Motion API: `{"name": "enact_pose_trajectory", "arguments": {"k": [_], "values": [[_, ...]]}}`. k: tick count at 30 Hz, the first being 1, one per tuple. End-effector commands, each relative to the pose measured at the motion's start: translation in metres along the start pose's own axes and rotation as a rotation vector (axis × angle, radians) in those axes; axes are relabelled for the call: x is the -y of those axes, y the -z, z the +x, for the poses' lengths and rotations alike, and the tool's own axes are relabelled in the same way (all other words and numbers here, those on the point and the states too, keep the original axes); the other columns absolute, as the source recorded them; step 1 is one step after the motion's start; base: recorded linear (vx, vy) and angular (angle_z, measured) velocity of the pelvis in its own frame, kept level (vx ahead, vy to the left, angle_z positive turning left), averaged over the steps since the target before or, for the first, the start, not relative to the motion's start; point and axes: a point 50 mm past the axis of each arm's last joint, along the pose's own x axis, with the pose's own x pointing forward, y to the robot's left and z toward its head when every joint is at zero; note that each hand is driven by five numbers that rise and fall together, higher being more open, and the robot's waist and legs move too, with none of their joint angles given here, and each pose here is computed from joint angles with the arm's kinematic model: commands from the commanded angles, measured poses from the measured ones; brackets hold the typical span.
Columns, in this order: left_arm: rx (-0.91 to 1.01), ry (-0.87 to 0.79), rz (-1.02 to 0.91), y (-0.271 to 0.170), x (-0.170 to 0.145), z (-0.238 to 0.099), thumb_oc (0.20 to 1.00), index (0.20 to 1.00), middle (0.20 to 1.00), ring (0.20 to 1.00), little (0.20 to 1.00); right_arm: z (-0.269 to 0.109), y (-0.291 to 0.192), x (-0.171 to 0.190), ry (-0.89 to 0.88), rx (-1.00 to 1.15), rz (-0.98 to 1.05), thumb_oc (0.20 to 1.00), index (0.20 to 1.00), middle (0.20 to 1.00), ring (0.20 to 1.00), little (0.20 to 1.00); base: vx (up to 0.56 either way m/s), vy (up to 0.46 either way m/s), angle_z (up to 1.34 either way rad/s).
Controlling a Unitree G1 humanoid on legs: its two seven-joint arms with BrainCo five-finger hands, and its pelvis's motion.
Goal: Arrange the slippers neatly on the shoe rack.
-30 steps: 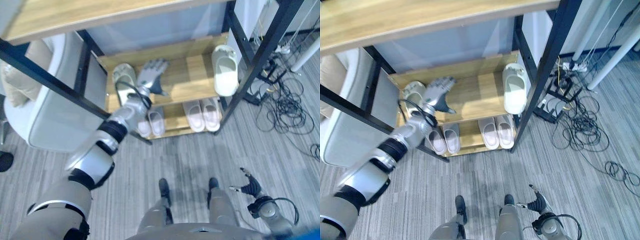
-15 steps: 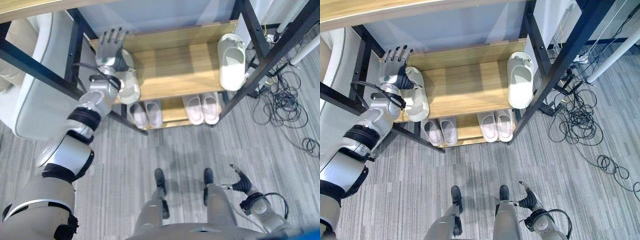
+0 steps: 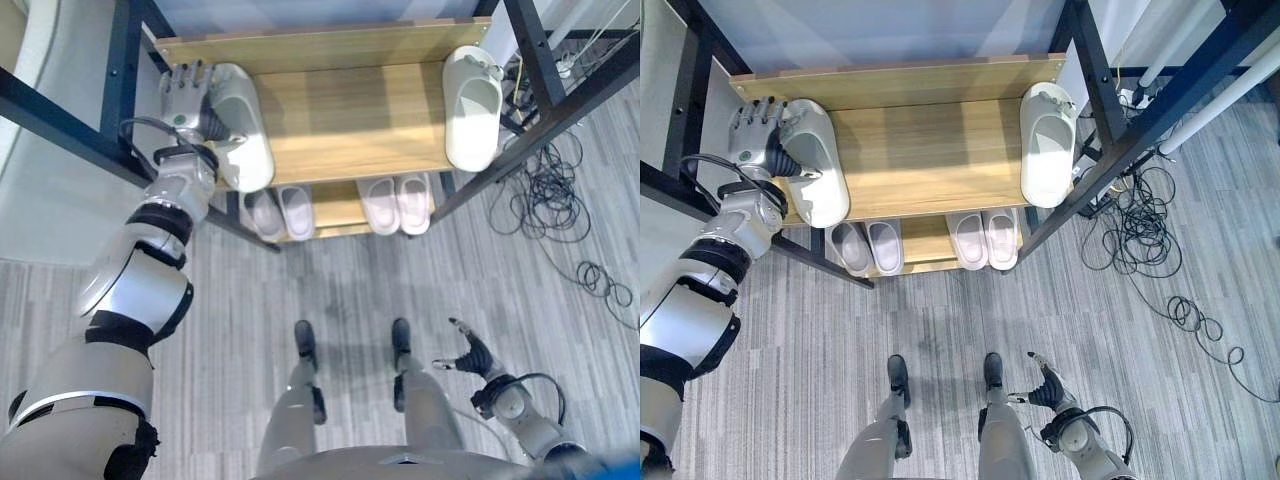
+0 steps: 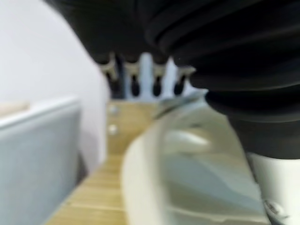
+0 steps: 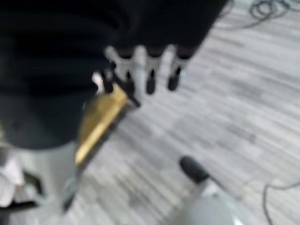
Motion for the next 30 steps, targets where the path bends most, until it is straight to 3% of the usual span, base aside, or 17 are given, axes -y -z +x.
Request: {"name": "enact_pose_trajectory", "arguments": {"k": [1, 2, 4, 9, 17, 23, 30], "values": [[-0.07, -0.153, -0.048, 0.015, -0.047, 0.022, 1.0, 1.0, 1.0, 1.0, 1.0, 0.005, -0.01, -0.001, 0.032, 0.038, 0.061, 1.0, 1.0, 1.0, 1.0, 1.0, 0.01, -0.002, -0.05], [-0.083, -0.139, -0.043, 0.012, -0.043, 0.021, 0.2, 0.2, 0.2, 0.2, 0.2, 0.013, -0.012, 0.004, 0.048, 0.019, 0.051, 1.0, 1.0, 1.0, 1.0, 1.0, 0.02, -0.004, -0.06], [-0.136, -0.095, -0.139, 0.006, -0.028, 0.016, 0.2, 0.2, 0.2, 0.2, 0.2, 0.011, -0.012, -0.011, 0.011, 0.013, 0.041, 1.0, 1.0, 1.0, 1.0, 1.0, 0.01, -0.004, 0.02], [-0.091, -0.108, -0.226, -0.021, -0.026, 0.018, 0.2, 0.2, 0.2, 0.2, 0.2, 0.011, -0.016, -0.013, -0.001, 0.032, 0.04, 1.0, 1.0, 1.0, 1.0, 1.0, 0.0, -0.003, 0.01], [0.155, -0.134, -0.506, -0.129, -0.035, 0.006, 0.2, 0.2, 0.2, 0.2, 0.2, 0.014, -0.015, -0.006, 0.026, -0.001, 0.074, 1.0, 1.0, 1.0, 1.0, 1.0, -0.01, -0.059, -0.01], [0.215, -0.174, -0.435, -0.161, -0.054, 0.011, 0.2, 0.2, 0.2, 0.2, 0.2, 0.015, -0.008, -0.001, 0.042, -0.029, 0.033, 1.0, 1.0, 1.0, 1.0, 1.0, 0.03, -0.023, -0.22], [0.132, -0.265, -0.364, -0.143, -0.092, 0.035, 0.2, 0.2, 0.2, 0.2, 0.2, 0.018, -0.012, 0.006, 0.062, -0.001, -0.002, 1.0, 1.0, 1.0, 1.0, 1.0, 0.04, -0.011, -0.2]]}}
